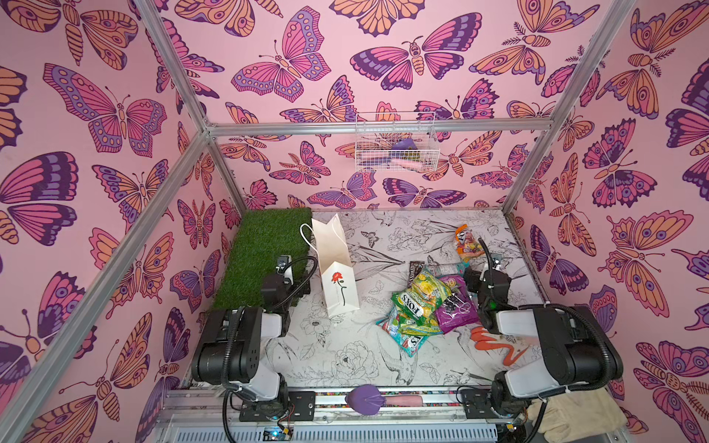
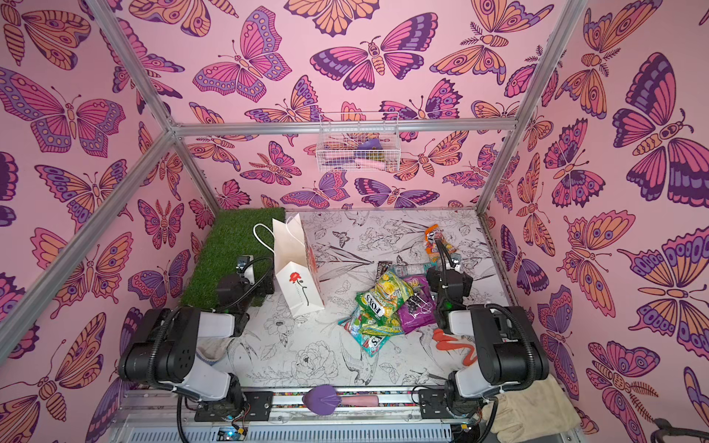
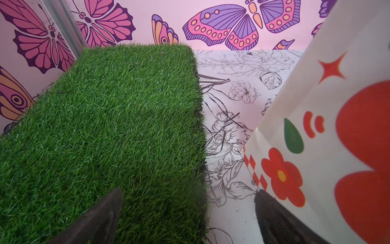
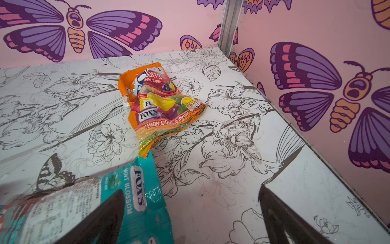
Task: Place the snacks into the paper bag
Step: Pick up the snack.
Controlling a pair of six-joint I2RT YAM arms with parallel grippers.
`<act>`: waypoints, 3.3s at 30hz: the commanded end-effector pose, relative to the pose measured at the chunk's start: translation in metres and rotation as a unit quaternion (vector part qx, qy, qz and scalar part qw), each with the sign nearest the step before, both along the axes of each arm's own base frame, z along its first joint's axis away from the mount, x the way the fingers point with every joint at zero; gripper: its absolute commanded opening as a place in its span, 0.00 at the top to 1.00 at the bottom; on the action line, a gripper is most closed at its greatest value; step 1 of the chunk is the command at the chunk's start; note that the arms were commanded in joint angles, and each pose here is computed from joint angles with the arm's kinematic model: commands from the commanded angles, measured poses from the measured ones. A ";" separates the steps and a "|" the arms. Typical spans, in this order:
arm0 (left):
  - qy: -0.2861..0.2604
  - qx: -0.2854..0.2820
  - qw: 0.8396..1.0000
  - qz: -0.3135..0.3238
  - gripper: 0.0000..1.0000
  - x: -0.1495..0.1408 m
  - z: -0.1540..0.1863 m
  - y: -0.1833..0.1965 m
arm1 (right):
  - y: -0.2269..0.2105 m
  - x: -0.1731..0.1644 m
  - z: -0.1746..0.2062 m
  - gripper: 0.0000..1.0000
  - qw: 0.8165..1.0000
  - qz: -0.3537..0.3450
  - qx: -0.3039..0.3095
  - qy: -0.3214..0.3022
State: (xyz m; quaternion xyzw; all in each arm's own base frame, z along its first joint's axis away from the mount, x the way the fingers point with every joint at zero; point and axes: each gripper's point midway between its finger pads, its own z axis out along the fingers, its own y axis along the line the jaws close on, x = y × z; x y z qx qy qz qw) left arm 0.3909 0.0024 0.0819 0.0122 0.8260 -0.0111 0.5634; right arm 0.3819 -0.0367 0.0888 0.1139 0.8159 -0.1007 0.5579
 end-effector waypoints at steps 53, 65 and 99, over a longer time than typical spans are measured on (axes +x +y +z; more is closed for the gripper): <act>-0.033 0.019 0.998 0.045 0.01 -0.014 0.026 0.009 | -0.008 -0.003 0.013 0.01 0.999 -0.025 0.005 -0.030; 0.017 0.004 0.989 0.146 0.01 -0.032 0.082 0.022 | 0.005 -0.015 0.074 0.01 0.999 0.016 0.009 -0.045; 0.203 -0.216 0.955 0.022 0.00 -0.104 0.121 -0.054 | 0.071 -0.095 0.060 0.00 0.932 0.061 0.311 0.177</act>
